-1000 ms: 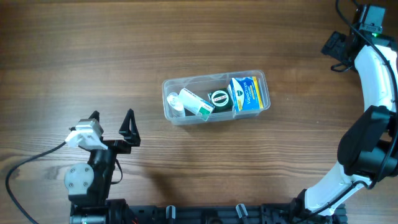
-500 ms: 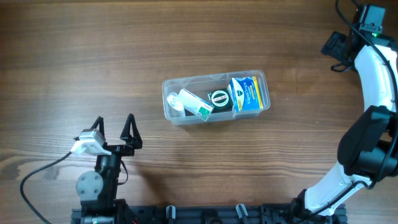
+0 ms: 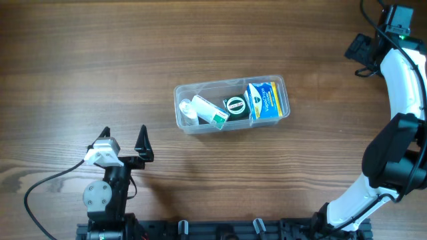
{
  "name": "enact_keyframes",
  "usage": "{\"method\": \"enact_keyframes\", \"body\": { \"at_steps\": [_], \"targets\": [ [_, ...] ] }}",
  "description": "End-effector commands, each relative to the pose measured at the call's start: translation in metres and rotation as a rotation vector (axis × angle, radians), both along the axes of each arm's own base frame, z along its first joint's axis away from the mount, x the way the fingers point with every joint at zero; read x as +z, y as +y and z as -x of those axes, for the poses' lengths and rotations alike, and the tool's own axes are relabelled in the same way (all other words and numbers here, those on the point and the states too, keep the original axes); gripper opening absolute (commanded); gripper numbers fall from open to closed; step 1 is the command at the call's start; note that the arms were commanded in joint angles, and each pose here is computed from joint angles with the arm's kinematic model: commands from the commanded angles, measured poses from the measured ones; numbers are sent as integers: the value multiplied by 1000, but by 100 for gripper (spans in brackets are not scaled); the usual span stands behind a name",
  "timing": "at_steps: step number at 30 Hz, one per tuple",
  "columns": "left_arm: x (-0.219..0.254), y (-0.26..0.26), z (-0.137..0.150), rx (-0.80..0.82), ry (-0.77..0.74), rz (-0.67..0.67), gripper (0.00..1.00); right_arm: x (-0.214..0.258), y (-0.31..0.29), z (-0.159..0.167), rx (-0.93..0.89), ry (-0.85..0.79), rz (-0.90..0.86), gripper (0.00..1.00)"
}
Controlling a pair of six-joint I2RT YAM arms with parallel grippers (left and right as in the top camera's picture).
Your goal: Pack container
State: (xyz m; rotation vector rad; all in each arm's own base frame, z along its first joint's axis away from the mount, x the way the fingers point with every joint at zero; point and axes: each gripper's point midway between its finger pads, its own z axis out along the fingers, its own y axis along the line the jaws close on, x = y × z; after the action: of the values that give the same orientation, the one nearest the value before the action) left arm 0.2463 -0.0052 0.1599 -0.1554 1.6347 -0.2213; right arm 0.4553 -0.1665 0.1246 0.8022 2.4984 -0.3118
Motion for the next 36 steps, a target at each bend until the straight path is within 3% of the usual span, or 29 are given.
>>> {"method": "enact_keyframes", "body": {
  "at_steps": [1,23,27,29,32,36],
  "targets": [
    [-1,0,0,-1,-1,-24,100,-6,-1,1,0,11,-3,100],
    [-1,0,0,-1,-1,-24,100,-2,-1,-5,5,-16,-6,100],
    [-1,0,0,-1,-1,-24,100,63,9,-63,104,-367,-34,100],
    [-1,0,0,-1,-2,-24,100,110,10,-70,124,-503,0,100],
    [-1,0,0,-1,-1,-24,100,179,13,-43,121,-615,40,100],
    [-1,0,0,-1,-2,-24,100,275,38,23,144,-759,85,100]
  ]
}}
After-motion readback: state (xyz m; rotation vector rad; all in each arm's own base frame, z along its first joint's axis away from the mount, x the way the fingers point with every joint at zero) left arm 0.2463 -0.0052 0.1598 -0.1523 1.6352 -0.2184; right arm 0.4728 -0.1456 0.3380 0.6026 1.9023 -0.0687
